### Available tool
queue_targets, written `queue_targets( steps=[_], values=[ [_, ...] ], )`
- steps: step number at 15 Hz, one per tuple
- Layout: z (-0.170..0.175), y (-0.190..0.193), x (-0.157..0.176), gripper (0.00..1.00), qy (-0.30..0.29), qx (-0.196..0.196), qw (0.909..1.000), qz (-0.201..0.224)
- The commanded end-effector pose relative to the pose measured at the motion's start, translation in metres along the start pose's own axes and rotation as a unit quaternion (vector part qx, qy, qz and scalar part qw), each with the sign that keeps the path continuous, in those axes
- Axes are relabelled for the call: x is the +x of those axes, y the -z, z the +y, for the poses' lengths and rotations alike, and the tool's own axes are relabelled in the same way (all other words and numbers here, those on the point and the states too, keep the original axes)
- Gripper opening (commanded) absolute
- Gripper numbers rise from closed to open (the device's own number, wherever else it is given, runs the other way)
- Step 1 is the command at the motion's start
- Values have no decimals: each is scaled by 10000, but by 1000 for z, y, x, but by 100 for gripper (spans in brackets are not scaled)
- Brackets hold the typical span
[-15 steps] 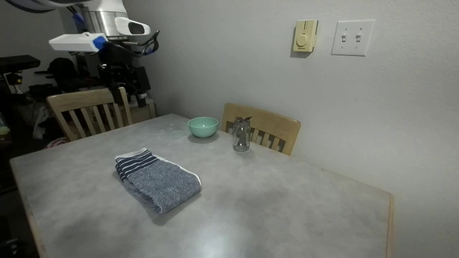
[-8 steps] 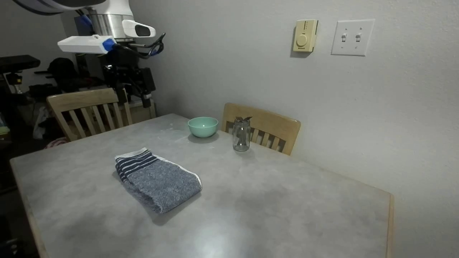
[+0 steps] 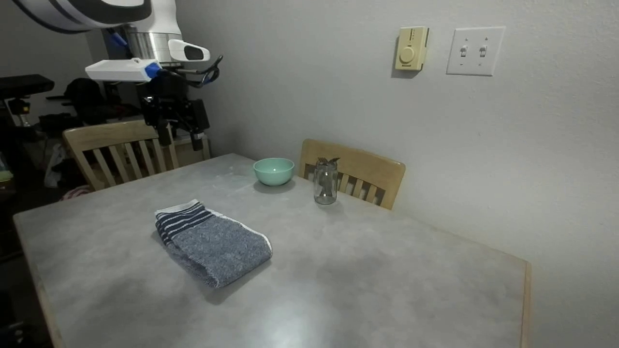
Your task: Unfold the towel once
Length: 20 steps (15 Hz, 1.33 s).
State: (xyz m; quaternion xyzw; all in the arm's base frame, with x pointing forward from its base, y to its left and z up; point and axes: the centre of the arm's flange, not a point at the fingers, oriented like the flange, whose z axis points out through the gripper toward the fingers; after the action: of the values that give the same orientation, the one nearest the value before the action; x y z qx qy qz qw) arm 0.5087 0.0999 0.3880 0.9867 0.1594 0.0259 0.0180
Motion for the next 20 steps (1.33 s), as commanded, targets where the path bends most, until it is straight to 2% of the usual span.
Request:
queue_targets(
  steps=[1,4,9,15,20],
  values=[
    [-16,-18,28,100,-28,-265,9996,-33],
    [-32,-38,49,100,94,-273,9995,127],
    [-53,-76,88,100,516,-5,9983,280],
    [-75,-121,117,100,936,316,9951,30],
    [-91,-141,118,100,1044,595,9926,-199]
  ],
)
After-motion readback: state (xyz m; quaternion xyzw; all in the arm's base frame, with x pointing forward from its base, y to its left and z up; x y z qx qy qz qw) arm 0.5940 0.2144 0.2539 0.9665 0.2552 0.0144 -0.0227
